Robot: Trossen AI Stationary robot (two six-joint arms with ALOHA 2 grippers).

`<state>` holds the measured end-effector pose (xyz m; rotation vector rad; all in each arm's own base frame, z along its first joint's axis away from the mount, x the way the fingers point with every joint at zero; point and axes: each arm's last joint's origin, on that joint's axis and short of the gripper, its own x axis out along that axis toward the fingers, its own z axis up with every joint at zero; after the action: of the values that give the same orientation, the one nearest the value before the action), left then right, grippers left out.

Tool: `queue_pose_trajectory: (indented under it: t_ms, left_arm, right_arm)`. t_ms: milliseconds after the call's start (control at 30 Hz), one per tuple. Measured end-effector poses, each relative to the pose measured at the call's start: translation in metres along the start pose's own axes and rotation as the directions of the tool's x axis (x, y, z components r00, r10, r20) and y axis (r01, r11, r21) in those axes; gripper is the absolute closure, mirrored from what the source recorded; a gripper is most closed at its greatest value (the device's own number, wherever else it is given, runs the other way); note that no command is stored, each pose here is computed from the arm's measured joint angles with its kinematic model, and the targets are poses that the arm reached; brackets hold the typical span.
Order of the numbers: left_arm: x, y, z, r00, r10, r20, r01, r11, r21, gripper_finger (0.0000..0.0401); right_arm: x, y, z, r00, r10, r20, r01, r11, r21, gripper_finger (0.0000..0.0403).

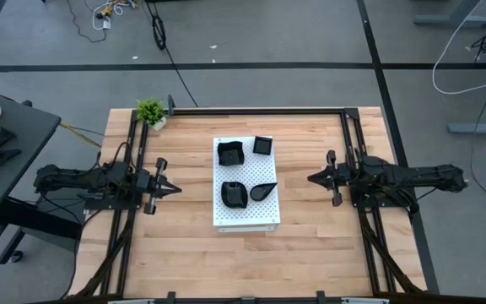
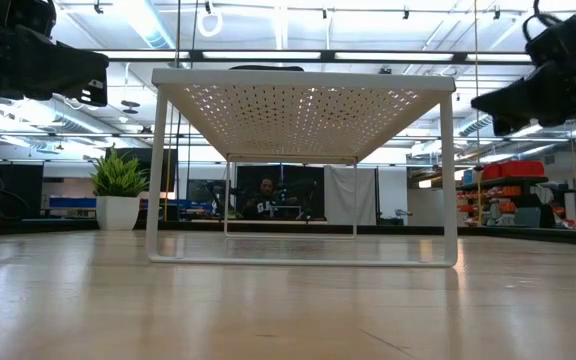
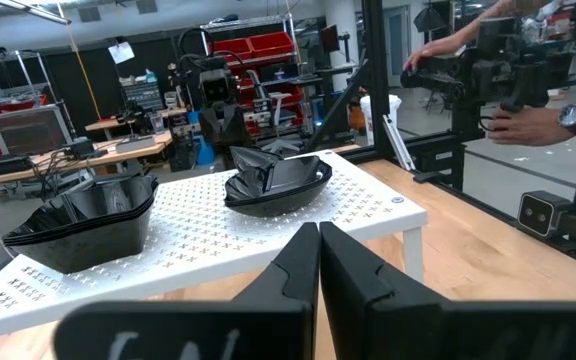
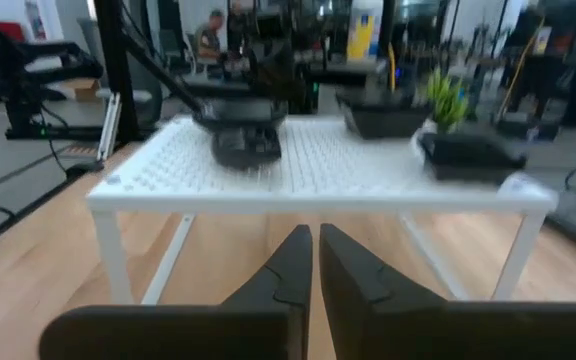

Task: Pick & Place Mini shaped plates
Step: Return to Home Position

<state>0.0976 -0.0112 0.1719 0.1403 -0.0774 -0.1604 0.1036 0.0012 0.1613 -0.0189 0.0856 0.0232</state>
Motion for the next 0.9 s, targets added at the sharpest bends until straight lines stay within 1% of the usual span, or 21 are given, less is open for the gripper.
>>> queue_pose_trajectory:
  t_ms: [100, 267, 400, 533, 900]
  left_arm:
    - [0.0, 0.0, 0.0, 1.0, 0.0, 0.0, 0.0, 1.0, 0.0, 0.0383]
    - [0.0, 0.0, 0.0, 1.0, 0.0, 0.0, 0.0, 1.0, 0.0, 0.0383]
    - [0.0, 0.0, 0.0, 1.0, 0.0, 0.0, 0.0, 1.0, 0.0, 0.0383]
    - [0.0, 0.0, 0.0, 1.0, 0.0, 0.0, 0.0, 1.0, 0.0, 0.0383]
    - [0.0, 0.0, 0.0, 1.0, 0.0, 0.0, 0.0, 1.0, 0.0, 0.0383]
  right_arm:
    - [-0.0029, -0.0001, 0.0037, 0.999, -0.002, 0.047, 0.003, 1.0, -0.026, 0.0374]
    - [-0.0076, -0.0005, 0.0084, 0.994, -0.016, 0.111, 0.019, 1.0, -0.024, 0.0374]
    - [-0.0078, -0.0005, 0.0083, 0.994, -0.016, 0.111, 0.019, 1.0, -0.022, 0.0374]
    - [-0.0078, -0.0005, 0.0084, 0.994, -0.016, 0.113, 0.016, 1.0, 0.007, 0.0374]
    - [-0.0078, -0.0005, 0.0085, 0.993, -0.017, 0.113, 0.016, 1.0, 0.011, 0.0374]
